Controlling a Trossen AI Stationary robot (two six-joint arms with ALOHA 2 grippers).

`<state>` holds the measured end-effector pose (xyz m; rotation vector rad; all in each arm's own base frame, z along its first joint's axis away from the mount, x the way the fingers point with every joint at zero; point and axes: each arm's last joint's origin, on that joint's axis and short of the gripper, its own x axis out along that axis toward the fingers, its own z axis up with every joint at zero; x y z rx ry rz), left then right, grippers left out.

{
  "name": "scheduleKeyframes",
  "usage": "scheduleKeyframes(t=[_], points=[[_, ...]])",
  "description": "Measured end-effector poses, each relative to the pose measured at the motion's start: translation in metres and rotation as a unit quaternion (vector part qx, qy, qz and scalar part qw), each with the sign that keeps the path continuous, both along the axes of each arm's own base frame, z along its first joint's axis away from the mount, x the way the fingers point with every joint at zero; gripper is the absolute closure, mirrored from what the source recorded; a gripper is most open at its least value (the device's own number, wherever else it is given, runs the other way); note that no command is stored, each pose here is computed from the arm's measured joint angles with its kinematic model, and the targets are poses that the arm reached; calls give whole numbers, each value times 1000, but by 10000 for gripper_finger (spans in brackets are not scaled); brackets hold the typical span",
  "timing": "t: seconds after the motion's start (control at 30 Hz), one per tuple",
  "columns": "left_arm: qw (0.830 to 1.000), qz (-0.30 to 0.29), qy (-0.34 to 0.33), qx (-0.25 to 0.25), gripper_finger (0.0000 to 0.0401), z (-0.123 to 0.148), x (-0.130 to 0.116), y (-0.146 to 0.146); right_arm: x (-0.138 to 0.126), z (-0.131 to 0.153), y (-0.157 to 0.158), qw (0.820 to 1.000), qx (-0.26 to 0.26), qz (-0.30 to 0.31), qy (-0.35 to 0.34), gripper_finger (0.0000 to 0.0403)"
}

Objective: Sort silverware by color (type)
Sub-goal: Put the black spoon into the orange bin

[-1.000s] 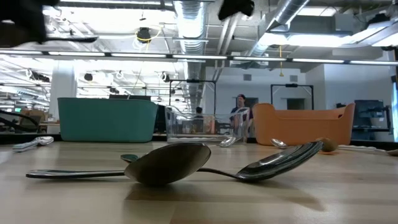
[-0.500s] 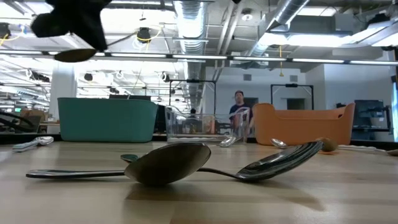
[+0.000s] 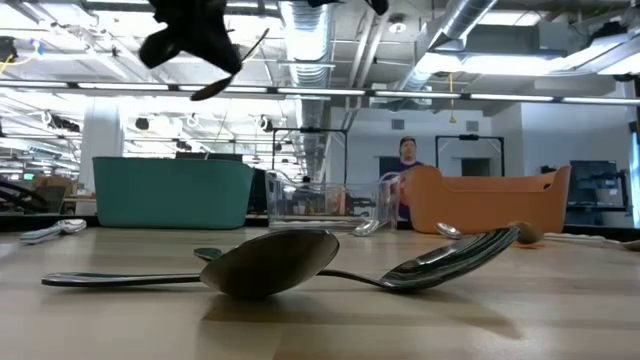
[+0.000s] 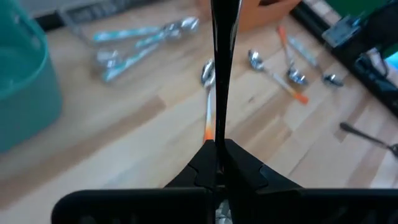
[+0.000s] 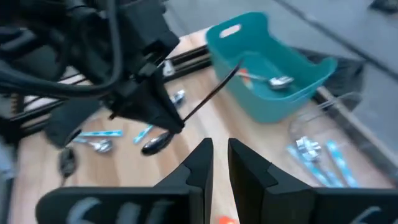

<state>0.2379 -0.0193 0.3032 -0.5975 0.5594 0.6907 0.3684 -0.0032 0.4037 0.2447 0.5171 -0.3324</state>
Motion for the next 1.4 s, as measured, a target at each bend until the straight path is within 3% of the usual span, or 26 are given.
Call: scheduleKeyframes(t=[0.2, 0.43, 0.57, 0.73, 0.8, 0.93, 1.4], points=[[998, -7, -36, 45, 401, 9, 10, 17, 2, 4, -1, 999, -40, 17, -12, 329], [995, -10, -61, 76, 401, 17, 15, 36, 3, 8, -12, 992, -121, 35, -6, 329], [994, -7, -56, 91, 401, 18, 15, 45, 3, 7, -21, 992, -121, 23, -2, 329], [994, -7, -51, 97, 401, 18, 15, 55, 15, -16, -36, 992, -116, 12, 47, 329], [993, -5, -47, 104, 401, 19, 15, 59, 26, -22, -41, 993, -114, 4, 36, 329], [993, -7, -47, 109, 401, 19, 14, 65, 34, -30, -51, 997, -68, -13, 19, 329], [992, 8, -62, 109, 401, 28, 3, 86, 29, -35, -62, 997, -53, -12, 47, 330]])
